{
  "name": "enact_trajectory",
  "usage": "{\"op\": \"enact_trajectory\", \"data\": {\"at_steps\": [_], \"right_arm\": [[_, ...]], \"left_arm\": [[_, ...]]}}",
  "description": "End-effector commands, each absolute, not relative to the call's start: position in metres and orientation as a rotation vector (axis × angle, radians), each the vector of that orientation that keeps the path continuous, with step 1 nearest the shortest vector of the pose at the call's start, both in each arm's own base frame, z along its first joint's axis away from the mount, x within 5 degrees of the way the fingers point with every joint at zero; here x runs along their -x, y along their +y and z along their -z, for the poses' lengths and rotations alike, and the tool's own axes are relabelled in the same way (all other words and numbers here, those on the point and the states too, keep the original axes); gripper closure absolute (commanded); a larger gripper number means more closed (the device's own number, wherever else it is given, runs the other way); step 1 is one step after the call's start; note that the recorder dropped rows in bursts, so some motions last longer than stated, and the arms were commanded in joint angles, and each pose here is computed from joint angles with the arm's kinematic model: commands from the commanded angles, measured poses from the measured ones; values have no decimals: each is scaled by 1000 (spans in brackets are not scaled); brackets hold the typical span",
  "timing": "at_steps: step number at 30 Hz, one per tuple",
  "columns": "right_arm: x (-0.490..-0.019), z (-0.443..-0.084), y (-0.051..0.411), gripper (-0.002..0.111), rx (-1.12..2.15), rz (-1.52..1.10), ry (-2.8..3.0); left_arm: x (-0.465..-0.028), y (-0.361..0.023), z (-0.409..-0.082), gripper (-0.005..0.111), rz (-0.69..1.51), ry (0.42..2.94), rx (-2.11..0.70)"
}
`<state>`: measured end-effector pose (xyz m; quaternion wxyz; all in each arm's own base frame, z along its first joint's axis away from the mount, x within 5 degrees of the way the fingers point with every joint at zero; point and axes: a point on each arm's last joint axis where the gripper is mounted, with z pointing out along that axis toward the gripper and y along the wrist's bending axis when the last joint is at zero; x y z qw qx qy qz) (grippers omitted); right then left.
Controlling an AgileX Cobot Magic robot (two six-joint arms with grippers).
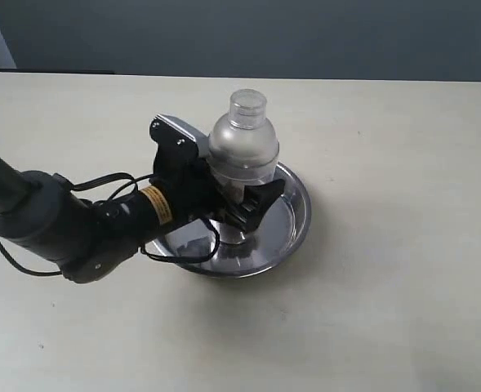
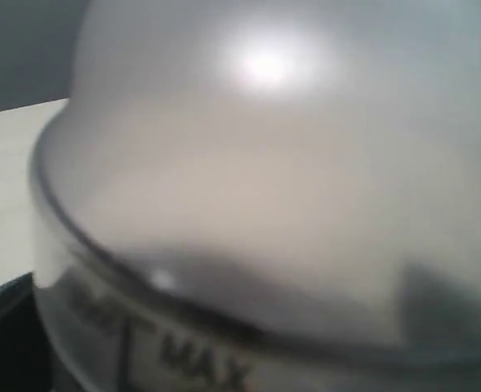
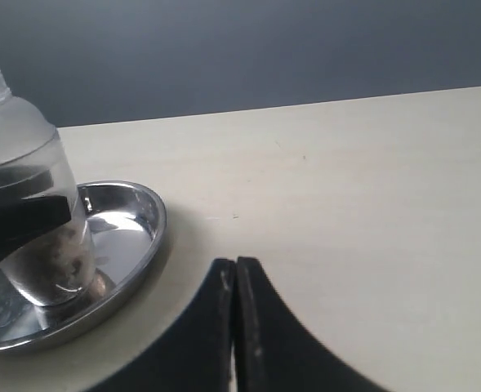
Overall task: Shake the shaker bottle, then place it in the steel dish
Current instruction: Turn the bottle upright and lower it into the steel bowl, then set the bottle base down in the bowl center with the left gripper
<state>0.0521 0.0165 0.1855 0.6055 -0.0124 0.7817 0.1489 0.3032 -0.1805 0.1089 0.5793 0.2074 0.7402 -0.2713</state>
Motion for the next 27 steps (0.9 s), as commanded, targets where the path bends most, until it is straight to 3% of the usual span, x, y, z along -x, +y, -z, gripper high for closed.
{"op": "enact_trajectory", "data": {"at_steps": [1, 6, 8, 27], "right_arm": [[-52, -186, 16, 109, 34, -338, 1796], [-52, -186, 16, 109, 34, -338, 1796], [-52, -186, 16, 109, 34, -338, 1796], [-52, -186, 16, 109, 35, -336, 1795]], "left_arm": [[-302, -183, -115, 7, 673, 1645, -482], [-305, -179, -115, 7, 610, 1646, -459], [-305, -177, -116, 1, 602, 1641, -429], [-299, -173, -112, 1, 579, 1646, -449]]}}
